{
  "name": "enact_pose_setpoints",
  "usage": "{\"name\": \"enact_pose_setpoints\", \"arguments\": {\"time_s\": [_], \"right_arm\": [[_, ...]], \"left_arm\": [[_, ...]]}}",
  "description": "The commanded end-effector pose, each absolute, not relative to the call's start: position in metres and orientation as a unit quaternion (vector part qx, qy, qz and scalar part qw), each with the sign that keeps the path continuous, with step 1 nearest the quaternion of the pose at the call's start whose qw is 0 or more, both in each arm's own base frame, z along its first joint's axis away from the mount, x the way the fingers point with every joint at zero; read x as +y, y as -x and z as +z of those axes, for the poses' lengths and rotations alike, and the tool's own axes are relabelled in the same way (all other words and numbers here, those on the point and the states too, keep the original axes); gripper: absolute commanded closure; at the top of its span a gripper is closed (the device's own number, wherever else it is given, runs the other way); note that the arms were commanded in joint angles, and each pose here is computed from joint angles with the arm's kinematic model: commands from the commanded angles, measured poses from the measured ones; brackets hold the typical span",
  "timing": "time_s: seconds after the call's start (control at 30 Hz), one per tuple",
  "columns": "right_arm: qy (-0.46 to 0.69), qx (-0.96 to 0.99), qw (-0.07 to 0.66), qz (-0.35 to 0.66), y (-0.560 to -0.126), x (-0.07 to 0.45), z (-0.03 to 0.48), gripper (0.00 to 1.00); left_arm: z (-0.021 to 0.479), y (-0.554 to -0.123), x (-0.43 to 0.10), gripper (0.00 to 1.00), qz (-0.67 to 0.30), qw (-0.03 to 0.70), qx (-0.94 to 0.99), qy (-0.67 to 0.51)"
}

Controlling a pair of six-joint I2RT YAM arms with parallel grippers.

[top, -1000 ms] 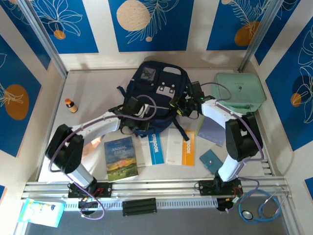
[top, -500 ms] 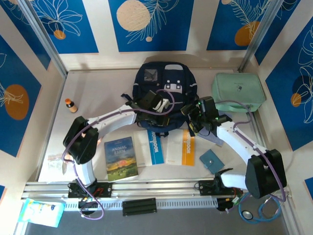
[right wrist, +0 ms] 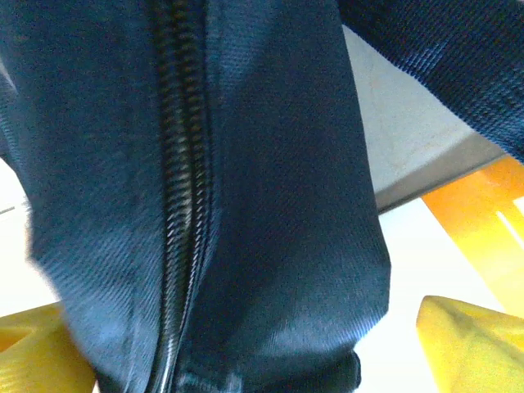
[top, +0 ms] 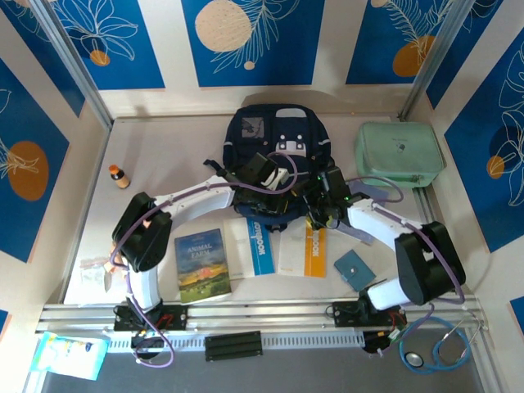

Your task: Pack books, pencil case, and school supplies into a backpack

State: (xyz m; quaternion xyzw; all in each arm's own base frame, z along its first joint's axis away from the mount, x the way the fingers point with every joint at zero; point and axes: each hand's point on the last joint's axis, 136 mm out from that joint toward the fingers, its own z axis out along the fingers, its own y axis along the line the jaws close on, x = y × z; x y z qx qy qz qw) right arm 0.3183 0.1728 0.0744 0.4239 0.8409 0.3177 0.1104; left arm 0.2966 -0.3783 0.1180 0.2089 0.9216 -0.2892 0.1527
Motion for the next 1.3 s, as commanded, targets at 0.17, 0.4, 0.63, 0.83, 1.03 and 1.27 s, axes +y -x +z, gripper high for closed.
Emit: {"name": "enact_pose_setpoints", "arguments": {"time_s": [0.17, 0.4, 0.63, 0.83, 1.03, 1.27], "right_arm": [[-0.411, 0.847, 0.115, 0.317, -0.337, 0.177, 0.072, 0.51], [-0.388, 0.861, 0.180, 0.274, -0.353, 0.151, 0.087, 0.74], [-0.359, 0.869, 0.212, 0.266, -0.363, 0.147, 0.104, 0.76], [-0.335, 0.873, 0.214, 0.281, -0.366, 0.155, 0.111, 0.76], [-0.286, 0.880, 0.206, 0.317, -0.376, 0.180, 0.116, 0.75], [-0.267, 0.881, 0.216, 0.325, -0.402, 0.187, 0.108, 0.71]], "left_arm": [[0.127, -0.283, -0.392, 1.00, -0.332, 0.123, 0.905, -0.236], [0.124, -0.283, -0.346, 1.00, -0.294, 0.108, 0.918, -0.242], [0.099, -0.286, -0.283, 1.00, -0.210, 0.095, 0.944, -0.237], [0.076, -0.297, -0.227, 1.00, -0.157, 0.097, 0.962, -0.200], [0.081, -0.291, -0.221, 1.00, -0.189, 0.099, 0.959, -0.186], [0.093, -0.283, -0.239, 1.00, -0.247, 0.118, 0.943, -0.190]]}}
